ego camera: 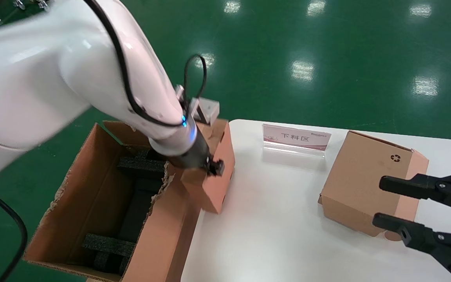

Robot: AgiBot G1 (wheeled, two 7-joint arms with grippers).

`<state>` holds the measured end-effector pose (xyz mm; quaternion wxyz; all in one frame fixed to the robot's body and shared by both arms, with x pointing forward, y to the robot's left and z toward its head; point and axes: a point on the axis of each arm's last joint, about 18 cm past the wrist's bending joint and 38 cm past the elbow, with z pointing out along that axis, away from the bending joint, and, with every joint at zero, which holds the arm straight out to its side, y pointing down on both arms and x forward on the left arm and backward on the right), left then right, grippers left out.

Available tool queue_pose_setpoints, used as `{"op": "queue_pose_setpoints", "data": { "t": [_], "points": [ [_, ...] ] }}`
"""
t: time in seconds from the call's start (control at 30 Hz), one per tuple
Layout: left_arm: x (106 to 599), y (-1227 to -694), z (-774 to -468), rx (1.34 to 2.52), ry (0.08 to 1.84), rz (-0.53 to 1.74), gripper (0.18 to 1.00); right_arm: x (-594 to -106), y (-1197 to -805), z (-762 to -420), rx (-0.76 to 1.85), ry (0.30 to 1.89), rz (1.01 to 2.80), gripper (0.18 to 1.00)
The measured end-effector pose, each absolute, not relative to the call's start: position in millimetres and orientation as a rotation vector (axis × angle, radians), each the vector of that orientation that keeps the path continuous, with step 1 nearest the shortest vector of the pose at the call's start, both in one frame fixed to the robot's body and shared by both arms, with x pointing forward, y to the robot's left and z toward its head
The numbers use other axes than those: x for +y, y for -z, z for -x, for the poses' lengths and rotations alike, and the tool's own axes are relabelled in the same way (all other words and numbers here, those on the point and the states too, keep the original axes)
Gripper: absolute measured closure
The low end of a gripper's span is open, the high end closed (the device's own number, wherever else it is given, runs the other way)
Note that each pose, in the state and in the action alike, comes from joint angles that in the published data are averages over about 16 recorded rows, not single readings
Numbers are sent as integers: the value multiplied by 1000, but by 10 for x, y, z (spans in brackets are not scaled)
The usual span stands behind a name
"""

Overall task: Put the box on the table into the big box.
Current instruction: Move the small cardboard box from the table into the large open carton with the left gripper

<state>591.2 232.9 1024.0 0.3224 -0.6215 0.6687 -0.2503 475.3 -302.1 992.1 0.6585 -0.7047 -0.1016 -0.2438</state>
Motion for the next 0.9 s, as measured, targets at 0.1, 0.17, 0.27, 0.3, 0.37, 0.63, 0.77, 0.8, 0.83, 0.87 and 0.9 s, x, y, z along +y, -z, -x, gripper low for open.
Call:
{"op": "queue_pose_setpoints", "data": {
  "t": [0.1, 0.17, 0.27, 0.3, 0.37, 0.63, 0.77, 0.8, 0.83, 0.87, 0.9],
  "points": [
    [2406, -10432, -5871, 1744, 700, 1597, 820, -3021, -9921, -4753, -230, 552, 1595, 664],
    [2471, -10583, -5831, 1733, 733, 1570, 822, -3021, -9921, -4753, -230, 552, 1595, 700],
    [2590, -10828, -5746, 1712, 786, 1524, 824, -3021, -9921, -4753, -230, 552, 1595, 754],
    [2632, -10909, -5712, 1704, 803, 1509, 825, -3021, -9921, -4753, -230, 552, 1595, 772],
    [2722, -11068, -5635, 1689, 834, 1478, 827, -3021, -9921, -4753, -230, 552, 1595, 808],
    [3135, -11617, -5214, 1633, 926, 1359, 831, -3021, -9921, -4753, -230, 552, 1595, 928],
    [3337, -11781, -4987, 1620, 941, 1311, 832, -3021, -9921, -4753, -230, 552, 1595, 961],
    [3385, -11811, -4933, 1618, 943, 1301, 833, -3021, -9921, -4753, -230, 552, 1595, 970],
    [3431, -11837, -4880, 1616, 944, 1291, 833, -3021, -9921, -4753, -230, 552, 1595, 978],
    [3475, -11858, -4832, 1615, 944, 1283, 833, -3021, -9921, -4753, -230, 552, 1595, 987],
    [3519, -11877, -4784, 1614, 944, 1275, 833, -3021, -9921, -4753, -230, 552, 1595, 995]
  ]
}}
